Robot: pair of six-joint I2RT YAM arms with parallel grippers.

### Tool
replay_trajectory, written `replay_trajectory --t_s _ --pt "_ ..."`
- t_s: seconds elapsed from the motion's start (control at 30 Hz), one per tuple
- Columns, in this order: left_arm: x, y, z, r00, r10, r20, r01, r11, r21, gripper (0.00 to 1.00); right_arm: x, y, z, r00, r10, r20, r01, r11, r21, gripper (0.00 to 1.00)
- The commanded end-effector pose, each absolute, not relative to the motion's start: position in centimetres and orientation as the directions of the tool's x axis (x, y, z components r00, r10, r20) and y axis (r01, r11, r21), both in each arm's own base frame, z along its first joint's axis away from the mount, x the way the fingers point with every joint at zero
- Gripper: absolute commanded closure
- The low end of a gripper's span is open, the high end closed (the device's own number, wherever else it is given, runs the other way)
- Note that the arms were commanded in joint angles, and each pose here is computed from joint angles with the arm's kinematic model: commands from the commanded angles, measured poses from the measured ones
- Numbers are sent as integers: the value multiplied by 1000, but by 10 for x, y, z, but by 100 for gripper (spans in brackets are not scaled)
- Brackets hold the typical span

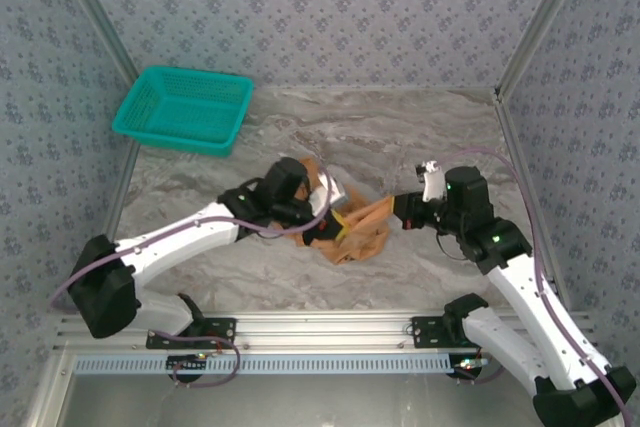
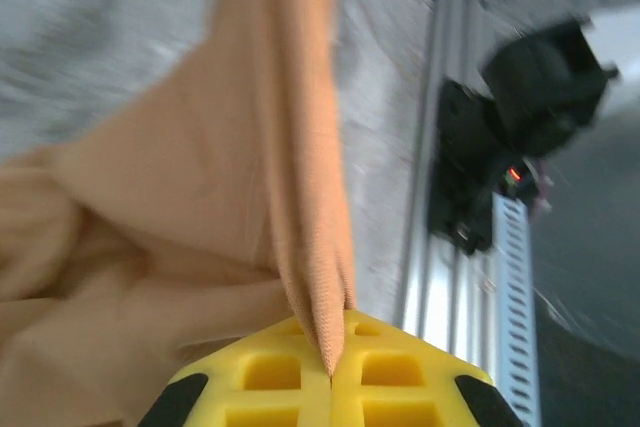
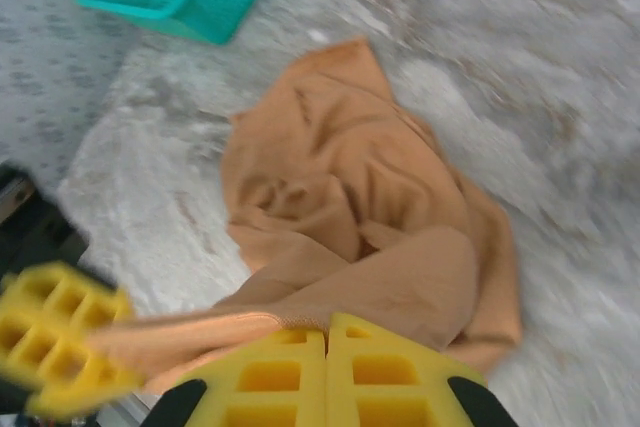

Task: Fold the inside-out t-shirt

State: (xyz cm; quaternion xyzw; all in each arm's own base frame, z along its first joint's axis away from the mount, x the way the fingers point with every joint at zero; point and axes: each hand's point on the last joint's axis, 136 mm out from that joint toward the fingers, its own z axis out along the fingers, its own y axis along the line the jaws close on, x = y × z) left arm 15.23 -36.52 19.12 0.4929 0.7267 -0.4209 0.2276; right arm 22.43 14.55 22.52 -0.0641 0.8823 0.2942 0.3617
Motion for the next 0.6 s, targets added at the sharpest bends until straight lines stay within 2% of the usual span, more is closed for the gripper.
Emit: replay_trajectory --t_s 0.0,0.03,0.07,0.13,0.23,0.33,0.37,0.43,0.47,0.57 --pt "109 -367 144 -415 679 -606 871 102 -481 92 212 102 169 -807 215 -550 -24 919 394 77" --pt "107 -367 138 -414 701 -582 866 104 -490 76 215 96 165 -787 251 -564 14 921 390 68" --pt "109 -368 136 -413 708 -572 866 110 -488 65 219 93 166 -757 270 -596 26 923 385 59" --pt "119 -370 144 -406 688 -602 881 119 -459 47 234 89 173 -693 277 -666 26 932 361 49" --pt "159 -366 171 -461 572 -679 881 204 -427 39 267 105 181 -643 242 -727 -34 939 343 46" --pt "248 -331 180 -608 352 -711 759 521 -391 34 300 142 161 -695 196 -691 -117 918 378 43" --pt "283 -309 175 -671 254 -696 653 648 -392 32 310 156 149 -730 176 -660 -142 906 398 41" --pt "336 -266 162 -750 96 -655 440 811 -385 30 329 181 134 -770 105 -630 -210 890 405 37" --pt "357 -246 151 -772 40 -635 349 861 -370 30 336 192 125 -790 83 -607 -227 880 416 35" --pt "398 -218 124 -806 5 -592 237 919 -315 26 346 215 102 -831 46 -554 -255 855 453 32"
